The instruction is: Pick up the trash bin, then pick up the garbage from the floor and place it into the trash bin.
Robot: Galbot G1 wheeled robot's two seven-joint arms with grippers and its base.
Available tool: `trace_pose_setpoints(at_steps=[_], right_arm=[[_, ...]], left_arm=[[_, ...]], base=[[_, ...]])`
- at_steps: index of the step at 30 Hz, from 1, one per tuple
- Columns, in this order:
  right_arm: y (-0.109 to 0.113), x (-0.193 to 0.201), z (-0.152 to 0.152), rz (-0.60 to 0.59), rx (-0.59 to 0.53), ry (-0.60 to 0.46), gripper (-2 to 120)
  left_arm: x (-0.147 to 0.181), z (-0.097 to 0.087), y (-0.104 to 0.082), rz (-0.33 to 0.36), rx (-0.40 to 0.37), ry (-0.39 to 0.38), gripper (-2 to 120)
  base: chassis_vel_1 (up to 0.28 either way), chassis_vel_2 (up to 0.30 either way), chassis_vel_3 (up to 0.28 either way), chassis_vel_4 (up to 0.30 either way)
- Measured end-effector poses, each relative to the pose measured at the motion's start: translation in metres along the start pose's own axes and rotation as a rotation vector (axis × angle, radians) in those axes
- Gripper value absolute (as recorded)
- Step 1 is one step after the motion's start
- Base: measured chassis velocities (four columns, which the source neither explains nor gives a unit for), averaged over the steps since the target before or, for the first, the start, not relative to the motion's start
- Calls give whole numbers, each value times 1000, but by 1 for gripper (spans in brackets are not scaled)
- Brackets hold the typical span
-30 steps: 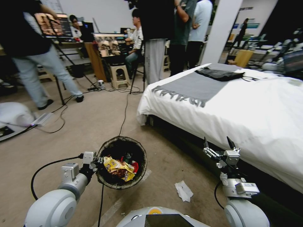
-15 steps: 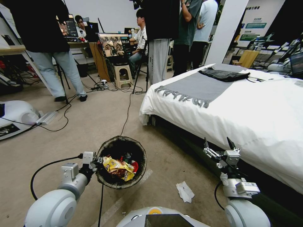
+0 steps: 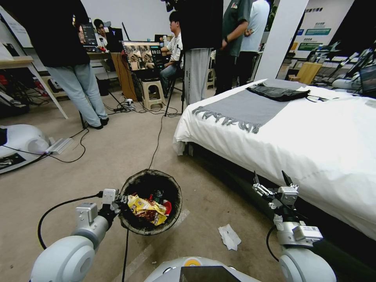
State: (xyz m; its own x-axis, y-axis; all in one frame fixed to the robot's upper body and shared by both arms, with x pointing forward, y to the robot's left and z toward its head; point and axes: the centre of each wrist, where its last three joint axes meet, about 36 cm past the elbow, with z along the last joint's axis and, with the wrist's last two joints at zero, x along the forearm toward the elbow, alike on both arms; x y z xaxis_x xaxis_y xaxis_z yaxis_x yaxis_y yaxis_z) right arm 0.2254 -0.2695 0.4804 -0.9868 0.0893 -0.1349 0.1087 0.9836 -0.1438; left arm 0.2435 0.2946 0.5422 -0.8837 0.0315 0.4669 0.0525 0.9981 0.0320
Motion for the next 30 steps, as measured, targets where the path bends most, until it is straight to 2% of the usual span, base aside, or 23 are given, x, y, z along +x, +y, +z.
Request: trace_pose_setpoints(at_steps=[30], right_arm=[[3,0,2,-4,0,9,100]], left_arm=[[0,-1,0,6,3,-2,2]], base=[[11,-8,-9,10]])
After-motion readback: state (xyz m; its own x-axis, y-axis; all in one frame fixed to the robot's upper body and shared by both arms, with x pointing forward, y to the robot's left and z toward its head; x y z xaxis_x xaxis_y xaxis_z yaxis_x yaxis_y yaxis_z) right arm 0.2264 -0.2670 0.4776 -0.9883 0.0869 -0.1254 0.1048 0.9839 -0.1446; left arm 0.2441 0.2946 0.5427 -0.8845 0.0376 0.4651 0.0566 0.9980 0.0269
